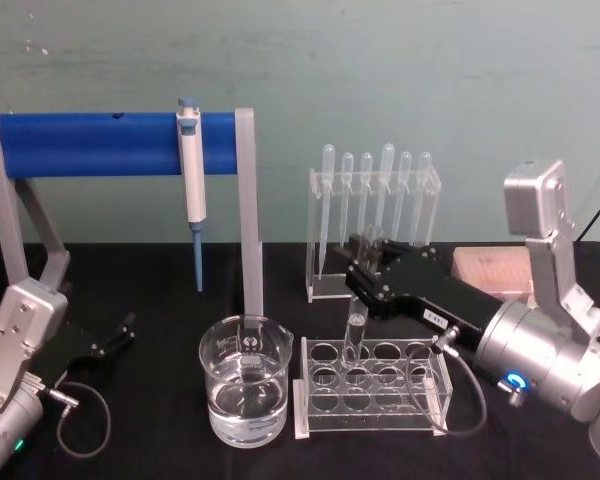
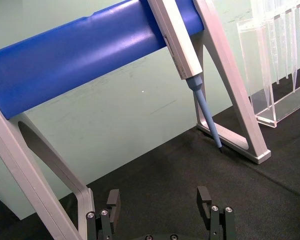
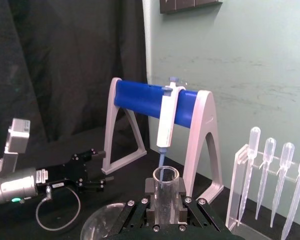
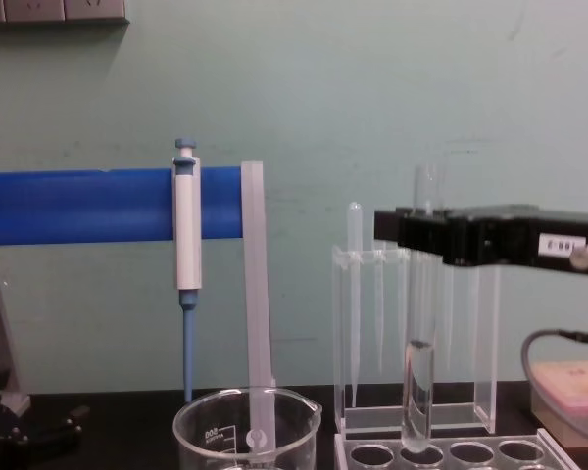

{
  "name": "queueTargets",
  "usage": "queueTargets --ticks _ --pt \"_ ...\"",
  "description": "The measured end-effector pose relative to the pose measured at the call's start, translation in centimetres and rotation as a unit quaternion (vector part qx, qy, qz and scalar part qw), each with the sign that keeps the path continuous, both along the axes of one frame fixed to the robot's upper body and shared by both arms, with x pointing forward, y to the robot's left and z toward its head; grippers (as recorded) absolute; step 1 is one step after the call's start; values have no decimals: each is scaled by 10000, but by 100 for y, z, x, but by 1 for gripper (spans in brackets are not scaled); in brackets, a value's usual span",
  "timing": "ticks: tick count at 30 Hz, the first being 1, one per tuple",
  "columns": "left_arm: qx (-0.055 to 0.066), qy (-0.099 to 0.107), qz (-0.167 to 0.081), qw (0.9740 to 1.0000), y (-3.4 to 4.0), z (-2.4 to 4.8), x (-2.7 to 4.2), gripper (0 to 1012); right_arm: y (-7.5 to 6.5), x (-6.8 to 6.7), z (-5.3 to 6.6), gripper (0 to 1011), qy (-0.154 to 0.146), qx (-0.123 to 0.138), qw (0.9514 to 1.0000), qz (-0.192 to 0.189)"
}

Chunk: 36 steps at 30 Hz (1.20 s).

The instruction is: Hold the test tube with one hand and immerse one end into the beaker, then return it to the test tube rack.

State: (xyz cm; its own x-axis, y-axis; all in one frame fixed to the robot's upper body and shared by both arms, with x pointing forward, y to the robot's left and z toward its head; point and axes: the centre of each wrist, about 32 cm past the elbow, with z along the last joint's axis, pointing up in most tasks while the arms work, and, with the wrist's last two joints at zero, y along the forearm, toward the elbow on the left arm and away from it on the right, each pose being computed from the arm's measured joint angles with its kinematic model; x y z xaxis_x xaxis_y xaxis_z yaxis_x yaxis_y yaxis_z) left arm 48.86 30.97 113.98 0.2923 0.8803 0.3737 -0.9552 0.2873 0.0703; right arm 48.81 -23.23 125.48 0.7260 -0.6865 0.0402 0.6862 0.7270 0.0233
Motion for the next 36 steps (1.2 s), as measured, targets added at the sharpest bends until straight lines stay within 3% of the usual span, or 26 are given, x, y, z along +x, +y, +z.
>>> queueTargets --ticks 11,36 --pt "0 0 0 10000 0 0 0 1000 -37 1 152 226 91 -109 9999 58" --pt "0 0 0 10000 0 0 0 1000 -41 2 159 226 94 -110 9999 41"
